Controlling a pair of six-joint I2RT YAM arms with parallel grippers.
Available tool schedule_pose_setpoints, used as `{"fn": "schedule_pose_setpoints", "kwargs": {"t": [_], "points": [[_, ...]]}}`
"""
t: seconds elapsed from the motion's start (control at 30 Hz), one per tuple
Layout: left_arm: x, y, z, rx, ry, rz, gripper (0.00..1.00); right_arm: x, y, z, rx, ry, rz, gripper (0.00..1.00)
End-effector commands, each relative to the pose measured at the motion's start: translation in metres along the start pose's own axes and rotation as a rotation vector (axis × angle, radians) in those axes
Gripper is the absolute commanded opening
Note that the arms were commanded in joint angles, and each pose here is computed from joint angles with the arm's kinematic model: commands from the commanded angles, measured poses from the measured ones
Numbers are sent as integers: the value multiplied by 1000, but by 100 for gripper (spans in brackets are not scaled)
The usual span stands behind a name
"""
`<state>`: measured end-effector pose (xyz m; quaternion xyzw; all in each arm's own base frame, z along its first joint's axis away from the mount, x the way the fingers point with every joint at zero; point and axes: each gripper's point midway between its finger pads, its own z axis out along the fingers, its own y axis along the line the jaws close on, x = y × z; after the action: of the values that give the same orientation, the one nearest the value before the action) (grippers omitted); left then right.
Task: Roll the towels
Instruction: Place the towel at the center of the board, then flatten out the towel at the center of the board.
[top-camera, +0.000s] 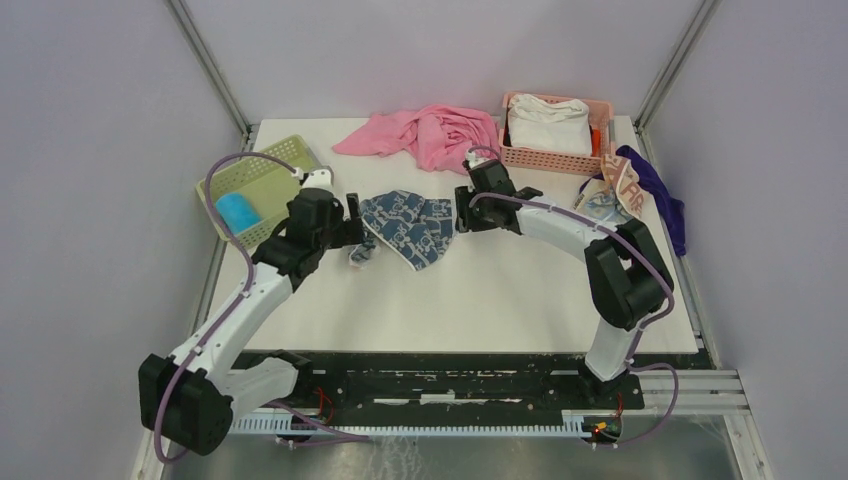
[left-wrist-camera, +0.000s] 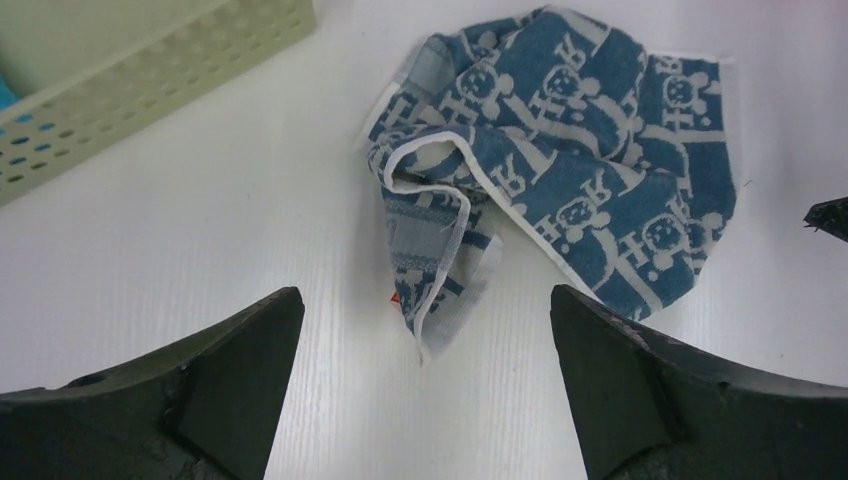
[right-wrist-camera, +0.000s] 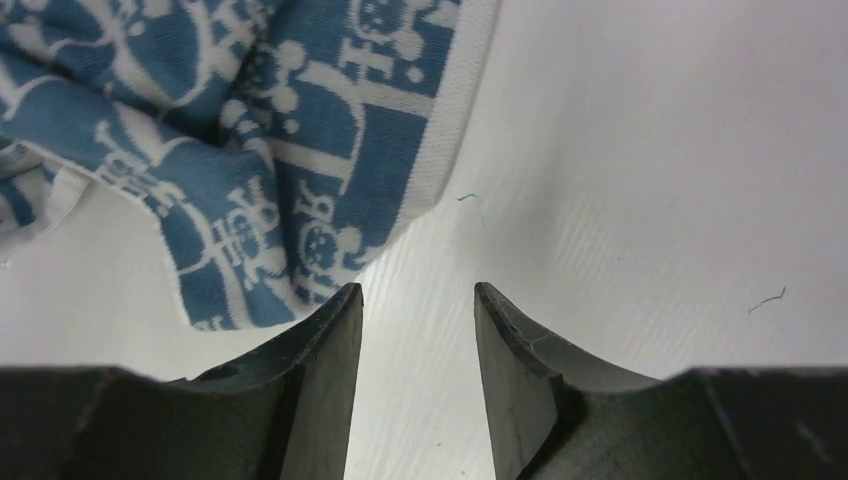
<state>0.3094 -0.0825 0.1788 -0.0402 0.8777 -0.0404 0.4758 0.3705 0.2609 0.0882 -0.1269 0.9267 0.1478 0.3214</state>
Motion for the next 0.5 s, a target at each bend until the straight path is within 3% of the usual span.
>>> {"fn": "schedule_pose_setpoints", "kwargs": {"t": [0.0,0.23,0.47], "points": [[17,-2,10,-49,111,-117,99,0,16,20,-124,-18,160,53],[67,-13,39,-59,285,-192,96,12,22,47,-173,11,280,54],[89,-7,60,-136,370,-177,89,33,26,65,-195,71,355,50]]}}
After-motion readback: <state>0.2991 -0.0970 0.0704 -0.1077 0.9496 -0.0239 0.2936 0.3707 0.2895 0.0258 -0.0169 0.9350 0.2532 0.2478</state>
